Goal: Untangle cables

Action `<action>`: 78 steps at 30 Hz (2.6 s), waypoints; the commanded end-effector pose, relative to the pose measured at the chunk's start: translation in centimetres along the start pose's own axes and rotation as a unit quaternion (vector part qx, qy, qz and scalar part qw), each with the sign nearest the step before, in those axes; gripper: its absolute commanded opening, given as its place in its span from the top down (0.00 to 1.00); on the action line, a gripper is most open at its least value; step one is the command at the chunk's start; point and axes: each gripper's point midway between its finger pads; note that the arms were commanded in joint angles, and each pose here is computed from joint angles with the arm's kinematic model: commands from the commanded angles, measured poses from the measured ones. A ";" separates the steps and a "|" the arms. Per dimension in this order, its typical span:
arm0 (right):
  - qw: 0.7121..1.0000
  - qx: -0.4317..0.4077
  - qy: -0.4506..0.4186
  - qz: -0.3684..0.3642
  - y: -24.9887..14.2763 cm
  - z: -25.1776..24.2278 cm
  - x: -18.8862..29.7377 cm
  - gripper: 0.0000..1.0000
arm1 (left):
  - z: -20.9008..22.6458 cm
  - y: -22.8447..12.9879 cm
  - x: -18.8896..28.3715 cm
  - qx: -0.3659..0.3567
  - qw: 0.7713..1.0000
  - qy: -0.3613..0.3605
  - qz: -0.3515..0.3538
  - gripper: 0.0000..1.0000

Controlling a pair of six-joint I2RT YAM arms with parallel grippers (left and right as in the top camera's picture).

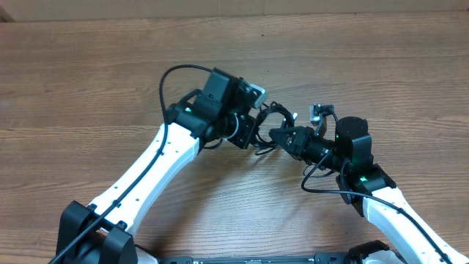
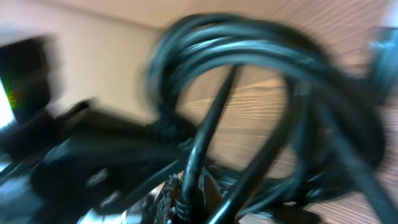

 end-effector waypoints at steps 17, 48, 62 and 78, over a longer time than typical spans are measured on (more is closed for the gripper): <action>0.993 -0.001 -0.052 -0.108 3.8 -1.3 0.7 0.89 | -13.5 1.9 5.8 -0.172 0.907 -0.370 -0.107 0.96; 0.993 -0.012 -0.102 -0.064 1.8 -4.0 0.8 0.00 | 0.3 0.9 2.2 -0.072 0.996 -0.045 -0.033 0.96; 0.992 -0.020 -0.113 -0.055 1.3 -4.6 0.8 0.40 | -0.7 1.2 5.0 -0.060 0.980 -0.170 -0.081 0.96; 0.998 0.022 -0.050 -0.003 0.0 -1.9 0.3 0.46 | -0.9 2.4 8.9 -0.019 0.950 -0.272 -0.150 0.96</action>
Point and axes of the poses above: each gripper's point midway between its finger pads, its own x axis back along the fingers, its own z axis along the line the jaws close on, y = z × x, and after that the axes turned 8 degrees about -x, right-handed
